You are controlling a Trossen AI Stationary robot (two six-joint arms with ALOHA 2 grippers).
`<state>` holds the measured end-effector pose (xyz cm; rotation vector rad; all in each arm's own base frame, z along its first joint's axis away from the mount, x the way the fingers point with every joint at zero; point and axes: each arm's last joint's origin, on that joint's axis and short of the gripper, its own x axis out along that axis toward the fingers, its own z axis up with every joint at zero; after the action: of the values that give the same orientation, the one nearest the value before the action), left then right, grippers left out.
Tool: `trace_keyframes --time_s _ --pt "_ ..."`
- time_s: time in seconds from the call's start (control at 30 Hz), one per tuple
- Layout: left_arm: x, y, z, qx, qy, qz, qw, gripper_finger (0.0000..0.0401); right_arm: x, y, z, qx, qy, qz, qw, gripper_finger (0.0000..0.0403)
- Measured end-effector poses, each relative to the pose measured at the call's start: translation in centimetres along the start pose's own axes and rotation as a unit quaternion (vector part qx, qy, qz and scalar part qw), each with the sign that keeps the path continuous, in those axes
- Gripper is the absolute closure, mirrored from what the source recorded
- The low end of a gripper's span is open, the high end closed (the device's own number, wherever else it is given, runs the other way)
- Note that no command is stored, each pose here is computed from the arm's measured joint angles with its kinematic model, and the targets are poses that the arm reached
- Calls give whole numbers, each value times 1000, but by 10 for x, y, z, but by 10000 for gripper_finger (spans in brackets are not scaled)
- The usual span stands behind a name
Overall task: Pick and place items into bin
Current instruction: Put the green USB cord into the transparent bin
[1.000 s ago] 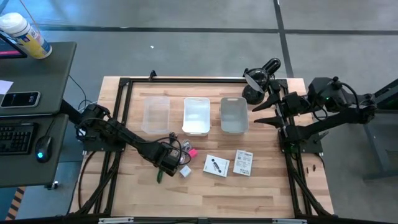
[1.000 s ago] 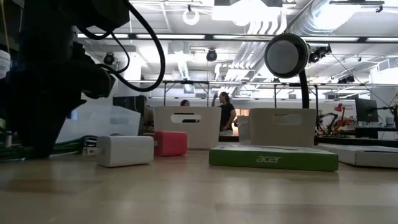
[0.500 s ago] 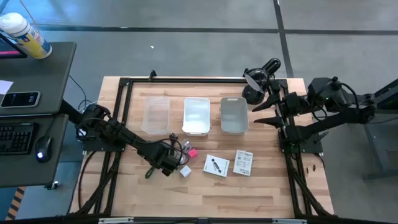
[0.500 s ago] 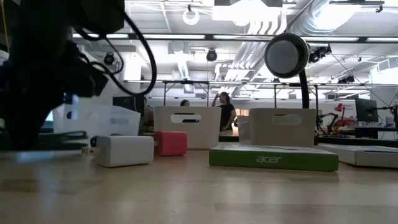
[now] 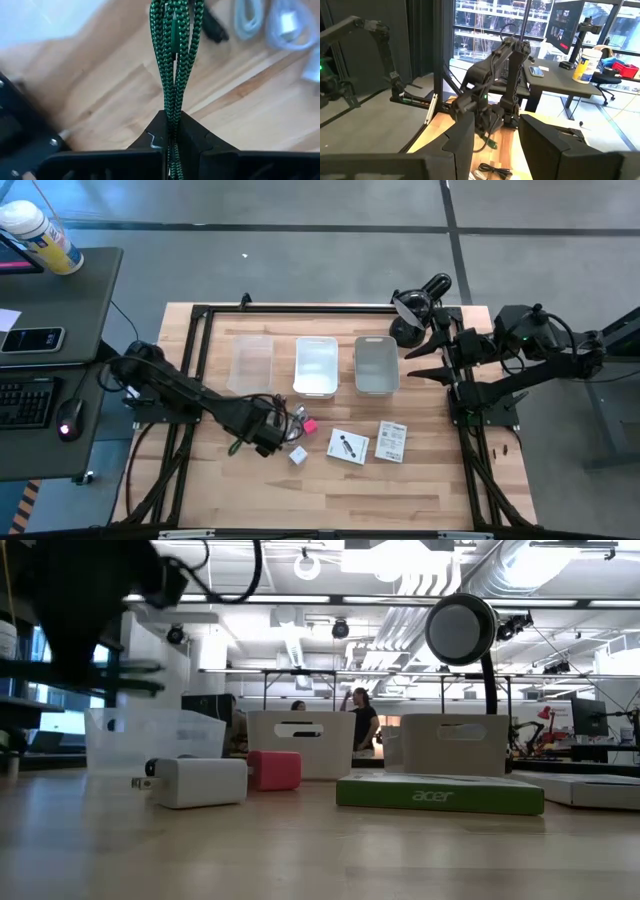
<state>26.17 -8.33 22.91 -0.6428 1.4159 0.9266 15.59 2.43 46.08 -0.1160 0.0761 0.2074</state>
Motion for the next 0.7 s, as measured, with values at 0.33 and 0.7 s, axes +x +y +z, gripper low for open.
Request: trace_keyframes --time_s 0.33,0.7 --pt "-50 25 34 6 -70 36 997 399 0 0 0 1 0 0 1000 258" --pt "-51 62 89 10 -79 88 993 395 0 0 0 2 0 0 1000 258"
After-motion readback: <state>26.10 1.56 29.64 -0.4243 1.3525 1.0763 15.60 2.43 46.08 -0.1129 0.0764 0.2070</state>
